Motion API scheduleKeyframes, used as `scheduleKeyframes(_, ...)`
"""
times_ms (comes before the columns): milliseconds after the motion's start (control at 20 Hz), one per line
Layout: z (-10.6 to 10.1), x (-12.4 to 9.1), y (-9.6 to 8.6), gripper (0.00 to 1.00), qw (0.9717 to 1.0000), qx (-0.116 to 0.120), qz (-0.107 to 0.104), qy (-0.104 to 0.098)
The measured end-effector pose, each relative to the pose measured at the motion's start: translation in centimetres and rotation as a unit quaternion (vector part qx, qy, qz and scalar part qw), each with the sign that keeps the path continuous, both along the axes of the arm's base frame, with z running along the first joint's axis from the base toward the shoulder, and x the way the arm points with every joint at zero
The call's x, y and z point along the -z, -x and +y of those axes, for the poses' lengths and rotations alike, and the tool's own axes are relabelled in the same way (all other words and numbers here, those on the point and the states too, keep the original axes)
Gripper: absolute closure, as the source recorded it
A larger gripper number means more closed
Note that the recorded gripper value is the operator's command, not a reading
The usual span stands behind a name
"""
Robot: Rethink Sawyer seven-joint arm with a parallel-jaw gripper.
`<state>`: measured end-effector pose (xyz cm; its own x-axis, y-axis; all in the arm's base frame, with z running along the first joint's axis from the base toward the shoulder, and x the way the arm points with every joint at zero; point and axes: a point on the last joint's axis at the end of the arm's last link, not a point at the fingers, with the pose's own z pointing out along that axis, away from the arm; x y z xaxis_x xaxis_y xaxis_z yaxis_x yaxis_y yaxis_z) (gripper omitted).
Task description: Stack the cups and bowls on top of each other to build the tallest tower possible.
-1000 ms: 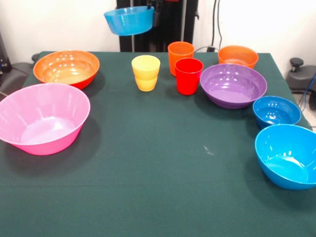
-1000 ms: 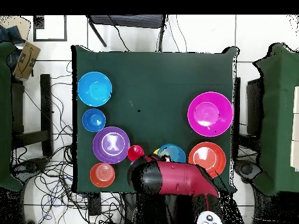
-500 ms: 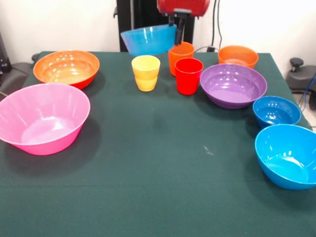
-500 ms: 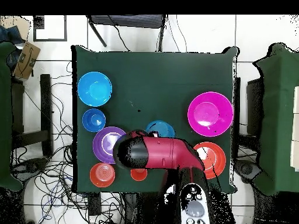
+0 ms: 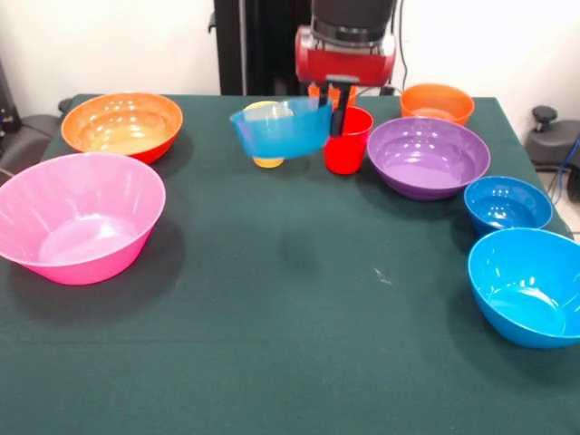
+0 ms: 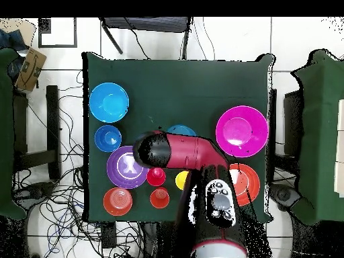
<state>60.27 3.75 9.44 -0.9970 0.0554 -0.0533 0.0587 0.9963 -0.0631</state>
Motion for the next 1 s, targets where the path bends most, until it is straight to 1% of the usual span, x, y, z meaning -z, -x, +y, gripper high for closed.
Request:
scheduleKeyframes(50, -0.1, 0.3, -0.3, 1.0, 1.0, 0.002, 0.0, 0.001)
scheduleKeyframes(150, -0.5, 1.5, -1.5, 1.0, 0.9999, 0.014, -0.002, 0.006)
scheduleKeyframes(250, -0.8, 2.0, -2.1, 1.0, 0.9998, 0.02, -0.002, 0.01)
scheduleKeyframes(400, -1.1, 2.7, -3.6, 1.0, 0.9994, 0.032, 0.0, 0.014)
scheduleKeyframes(750, -1.4, 3.3, -7.0, 1.0, 0.9985, 0.05, 0.016, 0.016)
scheduleKeyframes(1000, -1.9, 3.3, -8.8, 1.0, 0.998, 0.059, 0.018, 0.015)
